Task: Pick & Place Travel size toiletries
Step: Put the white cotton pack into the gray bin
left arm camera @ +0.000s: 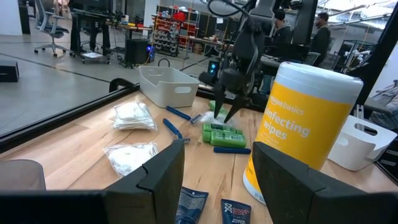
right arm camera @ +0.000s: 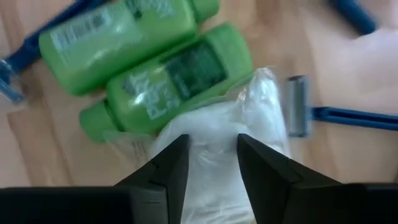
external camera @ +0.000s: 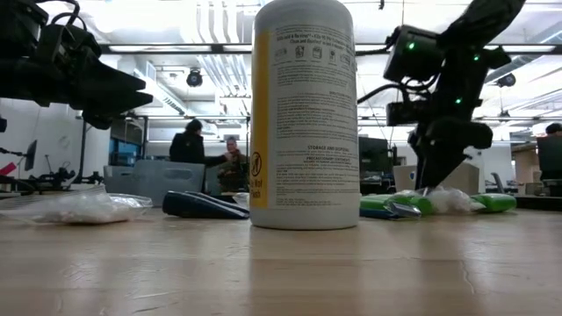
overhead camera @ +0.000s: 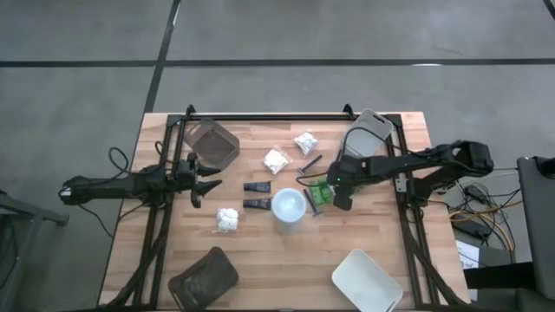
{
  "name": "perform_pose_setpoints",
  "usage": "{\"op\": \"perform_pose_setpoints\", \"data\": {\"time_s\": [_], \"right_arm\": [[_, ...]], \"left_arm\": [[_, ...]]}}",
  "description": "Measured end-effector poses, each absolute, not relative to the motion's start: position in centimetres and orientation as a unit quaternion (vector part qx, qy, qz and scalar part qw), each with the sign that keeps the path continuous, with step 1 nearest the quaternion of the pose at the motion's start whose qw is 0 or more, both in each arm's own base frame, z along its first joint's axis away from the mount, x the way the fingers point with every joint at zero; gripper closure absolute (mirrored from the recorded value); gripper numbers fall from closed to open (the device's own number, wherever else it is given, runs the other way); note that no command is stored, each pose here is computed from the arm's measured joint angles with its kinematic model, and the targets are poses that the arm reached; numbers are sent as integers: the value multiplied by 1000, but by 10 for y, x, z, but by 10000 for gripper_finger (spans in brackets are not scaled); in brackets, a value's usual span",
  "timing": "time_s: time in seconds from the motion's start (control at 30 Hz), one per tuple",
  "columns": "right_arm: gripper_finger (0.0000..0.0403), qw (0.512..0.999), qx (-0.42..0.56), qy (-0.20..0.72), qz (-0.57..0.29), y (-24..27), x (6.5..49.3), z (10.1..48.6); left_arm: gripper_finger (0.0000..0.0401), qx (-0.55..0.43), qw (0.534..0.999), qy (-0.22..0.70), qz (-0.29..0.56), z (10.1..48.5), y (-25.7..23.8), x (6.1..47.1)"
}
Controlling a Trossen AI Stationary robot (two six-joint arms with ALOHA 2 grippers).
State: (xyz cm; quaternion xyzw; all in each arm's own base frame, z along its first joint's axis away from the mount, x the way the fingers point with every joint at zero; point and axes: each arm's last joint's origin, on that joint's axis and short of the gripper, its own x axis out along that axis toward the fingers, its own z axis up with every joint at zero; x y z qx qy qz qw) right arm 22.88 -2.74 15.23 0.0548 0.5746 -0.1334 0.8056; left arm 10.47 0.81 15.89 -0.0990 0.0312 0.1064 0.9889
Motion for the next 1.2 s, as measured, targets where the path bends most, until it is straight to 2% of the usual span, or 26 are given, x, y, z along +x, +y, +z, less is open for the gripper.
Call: {"op": "perform_pose_setpoints", "data": {"time_s": [0.2, 0.53, 0.77, 1.2], "right_arm": [[306, 795, 69, 595, -102, -26, 232, 142], [390, 809, 71, 576, -98, -26, 229, 154], [394, 827, 74, 548, -98, -26, 224, 170], [394, 873, 138, 449, -132, -24, 206, 211]], "left_arm": [[206, -99, 989, 31, 106, 159, 8, 105], [206, -99, 989, 31, 106, 159, 8, 105], [206, -99, 989, 31, 106, 159, 8, 105], [206, -99, 989, 31, 106, 159, 8, 105]]}}
